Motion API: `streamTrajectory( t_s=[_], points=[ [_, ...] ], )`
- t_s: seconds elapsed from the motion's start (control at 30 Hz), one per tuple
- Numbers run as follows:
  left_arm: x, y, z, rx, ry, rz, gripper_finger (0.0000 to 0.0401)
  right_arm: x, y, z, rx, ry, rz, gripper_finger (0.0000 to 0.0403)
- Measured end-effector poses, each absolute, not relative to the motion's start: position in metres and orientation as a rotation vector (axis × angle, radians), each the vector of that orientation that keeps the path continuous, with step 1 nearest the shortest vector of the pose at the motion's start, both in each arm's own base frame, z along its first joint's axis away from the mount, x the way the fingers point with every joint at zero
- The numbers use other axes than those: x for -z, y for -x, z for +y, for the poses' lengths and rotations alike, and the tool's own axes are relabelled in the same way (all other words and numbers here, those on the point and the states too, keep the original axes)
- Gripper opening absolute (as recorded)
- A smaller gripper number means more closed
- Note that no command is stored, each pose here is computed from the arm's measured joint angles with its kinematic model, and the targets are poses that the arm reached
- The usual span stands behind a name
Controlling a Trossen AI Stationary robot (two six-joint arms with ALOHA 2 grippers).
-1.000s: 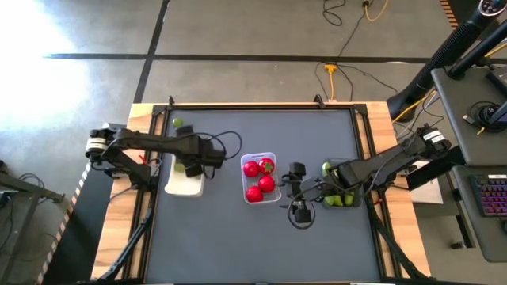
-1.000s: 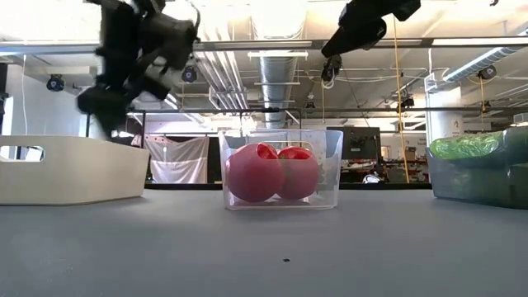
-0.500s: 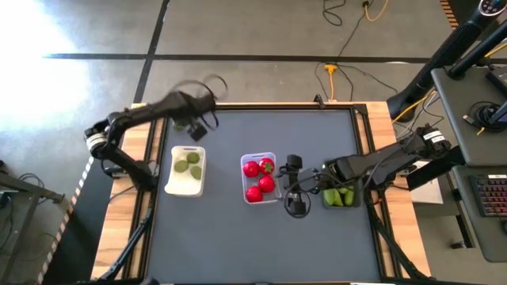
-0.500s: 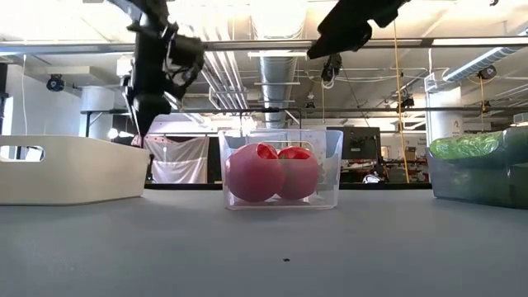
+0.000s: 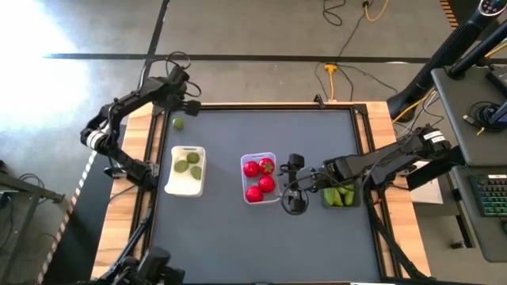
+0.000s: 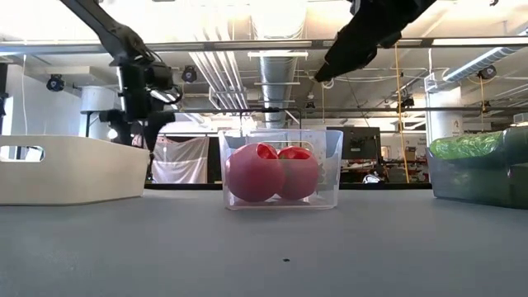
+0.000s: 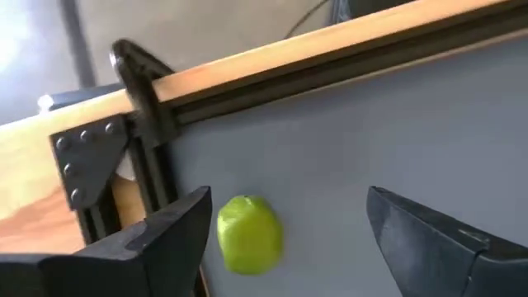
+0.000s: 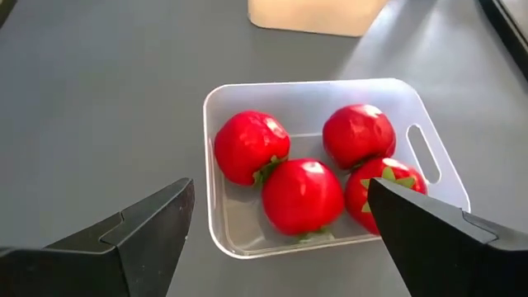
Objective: Sort produce into baskets
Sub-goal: Put the green lime into the white bin
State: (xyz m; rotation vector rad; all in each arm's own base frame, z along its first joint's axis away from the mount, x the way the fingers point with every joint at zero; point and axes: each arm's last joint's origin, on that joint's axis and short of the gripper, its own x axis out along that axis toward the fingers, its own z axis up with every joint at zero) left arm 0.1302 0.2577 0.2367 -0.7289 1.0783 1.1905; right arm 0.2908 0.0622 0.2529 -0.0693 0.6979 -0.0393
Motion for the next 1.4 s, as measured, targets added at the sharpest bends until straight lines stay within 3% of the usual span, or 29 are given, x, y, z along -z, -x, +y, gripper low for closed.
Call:
streamTrajectory(
  t_s=[0.1,0.57,1.03,1.2,1.4],
  points=[
    [-0.230,-0.131,0.261,-1.262,0.729,1.103,0.0304,-0.251,-0.290,0.062,0.043,0.060,0.703,0.0354],
    [-0.177,-0.143,0.291,-1.267,0.837,1.372,0.0304,-0.248,-0.289,0.062,0.054,0.033,0.713,0.0354],
    [-0.147,-0.154,0.309,-1.146,0.964,1.746,0.0302,-0.239,-0.286,0.061,0.061,0.025,0.738,0.0354],
    [-0.135,-0.153,0.305,-1.089,0.998,1.883,0.0274,-0.236,-0.284,0.061,0.063,0.026,0.750,0.0354],
    [-0.130,-0.154,0.306,-1.109,0.914,1.939,0.0207,-0.236,-0.284,0.061,0.062,0.029,0.748,0.0354]
  ],
)
